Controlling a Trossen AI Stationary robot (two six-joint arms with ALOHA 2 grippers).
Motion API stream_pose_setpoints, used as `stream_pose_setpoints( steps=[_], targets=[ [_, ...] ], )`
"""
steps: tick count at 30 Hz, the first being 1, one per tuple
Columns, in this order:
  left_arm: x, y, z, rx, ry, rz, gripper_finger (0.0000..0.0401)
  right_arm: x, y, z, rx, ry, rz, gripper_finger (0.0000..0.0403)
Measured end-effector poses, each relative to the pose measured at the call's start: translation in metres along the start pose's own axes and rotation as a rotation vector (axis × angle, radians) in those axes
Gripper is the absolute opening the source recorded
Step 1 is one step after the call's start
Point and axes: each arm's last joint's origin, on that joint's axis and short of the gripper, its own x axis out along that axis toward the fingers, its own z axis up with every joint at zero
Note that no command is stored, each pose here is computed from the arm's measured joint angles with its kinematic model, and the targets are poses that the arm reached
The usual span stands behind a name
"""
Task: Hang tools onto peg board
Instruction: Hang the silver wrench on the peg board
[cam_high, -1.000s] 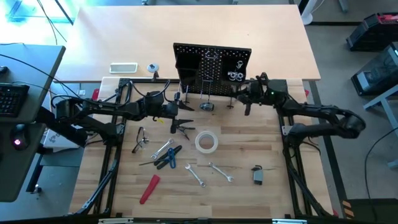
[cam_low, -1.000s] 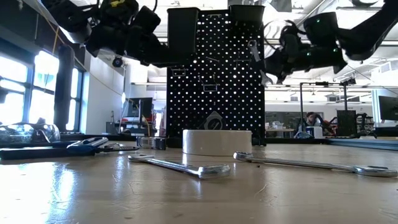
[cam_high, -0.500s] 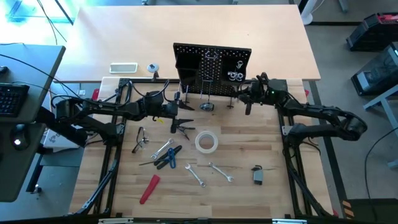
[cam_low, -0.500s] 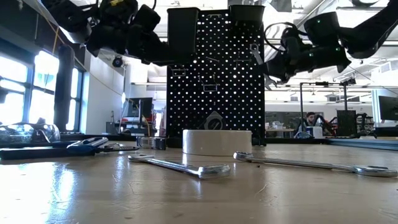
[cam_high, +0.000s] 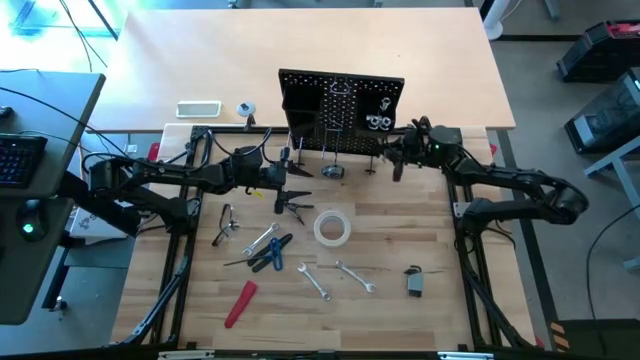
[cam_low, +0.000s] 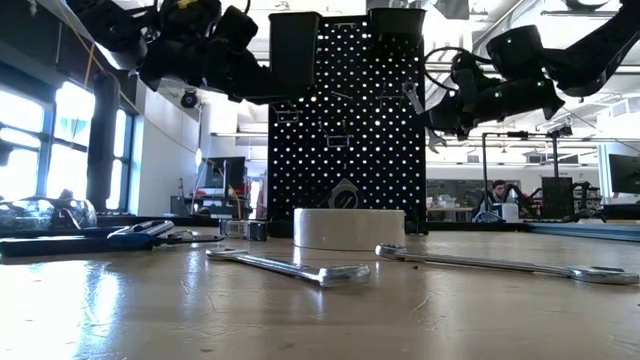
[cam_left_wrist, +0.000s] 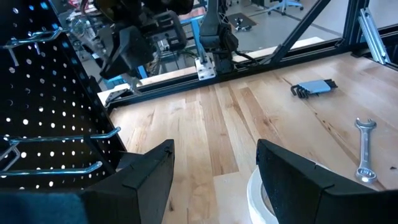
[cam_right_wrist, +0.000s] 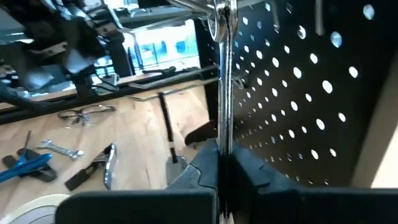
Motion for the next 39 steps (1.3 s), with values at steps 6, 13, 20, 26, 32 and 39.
stream_pose_setpoints(
  steps=[6, 13, 20, 26, 32, 39],
  targets=[
    [0.0, 0.0, 0.0, -0.007, 0.001, 0.003, 0.022, 0.008, -0.004, -0.005, 0.019, -0.014, -0.015, 0.0006],
    [0.0, 0.0, -0.001, -0.013, 0.012, 0.003, 0.022, 0.01, -0.006, -0.005, 0.015, -0.03, -0.047, 0.0015],
    [0.0, 0.0, -0.001, -0.013, 0.014, 0.003, 0.022, 0.01, -0.006, -0.004, 0.009, -0.042, -0.066, 0.0043],
    [0.0, -0.001, -0.004, -0.021, 0.045, 0.002, 0.022, 0.01, -0.006, -0.004, 0.014, -0.041, -0.08, 0.0075],
    [-0.001, -0.003, -0.009, -0.037, 0.099, -0.011, 0.022, 0.009, -0.006, -0.004, 0.03, -0.041, -0.085, 0.012],
    [-0.002, -0.006, -0.019, -0.058, 0.197, -0.032, 0.022, -0.001, -0.003, 0.006, 0.024, -0.052, -0.12, 0.0164]
  ],
)
